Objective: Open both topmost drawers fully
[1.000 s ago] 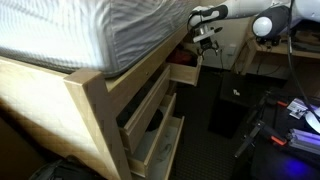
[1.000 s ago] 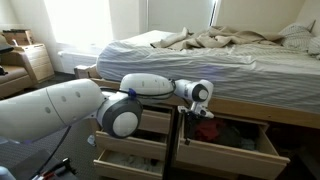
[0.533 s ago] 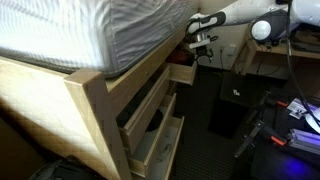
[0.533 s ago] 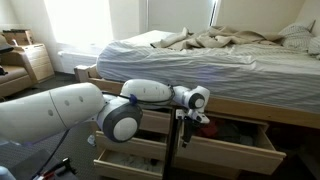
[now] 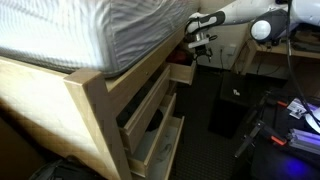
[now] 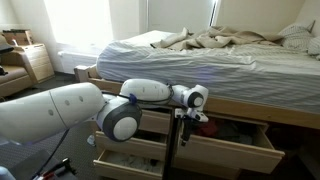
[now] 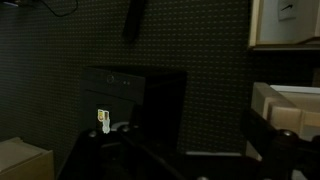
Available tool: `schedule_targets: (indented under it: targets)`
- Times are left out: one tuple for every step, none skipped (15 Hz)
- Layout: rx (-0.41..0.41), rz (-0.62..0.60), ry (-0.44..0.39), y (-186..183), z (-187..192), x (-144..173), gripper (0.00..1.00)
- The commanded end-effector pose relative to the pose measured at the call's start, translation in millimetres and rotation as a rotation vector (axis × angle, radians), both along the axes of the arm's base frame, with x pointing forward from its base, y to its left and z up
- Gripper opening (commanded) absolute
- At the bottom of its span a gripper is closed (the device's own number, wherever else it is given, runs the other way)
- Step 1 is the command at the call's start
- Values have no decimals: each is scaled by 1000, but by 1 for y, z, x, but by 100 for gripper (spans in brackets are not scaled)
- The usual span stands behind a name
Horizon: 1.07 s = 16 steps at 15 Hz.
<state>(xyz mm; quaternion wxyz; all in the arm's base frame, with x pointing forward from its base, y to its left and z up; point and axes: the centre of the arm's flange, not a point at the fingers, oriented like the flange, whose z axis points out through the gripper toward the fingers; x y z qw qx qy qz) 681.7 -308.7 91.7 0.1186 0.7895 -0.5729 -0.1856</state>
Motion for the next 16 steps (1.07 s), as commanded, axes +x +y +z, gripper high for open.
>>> schedule_targets:
  targets:
    - [-1, -5, -54, 0, 62, -20, 100]
    - [-22, -9, -74, -1, 84, -22, 100]
    - [-50, -26, -91, -2, 104, -22, 100]
    - [-64, -35, -115, -6, 118, -19, 100]
    - [-47, -16, -91, -14, 85, 15, 100]
    - [-53, -19, -107, -16, 99, 17, 100]
    - [-53, -19, -109, -16, 103, 18, 100]
    - [-47, -46, -130, -18, 77, 23, 100]
    - [-33, -64, -159, -19, 59, 29, 100]
    - [-53, -84, -172, -17, 35, 34, 100]
    - [-66, -102, -186, -15, 16, 38, 100]
    - [-96, -121, -194, -13, -4, 42, 100]
    - [-109, -147, -199, -11, -20, 42, 100]
    - [-122, -173, -201, -9, -36, 44, 100]
    - [-107, -132, -192, -5, -10, 22, 100]
    - [-118, -148, -194, -2, -22, 21, 100]
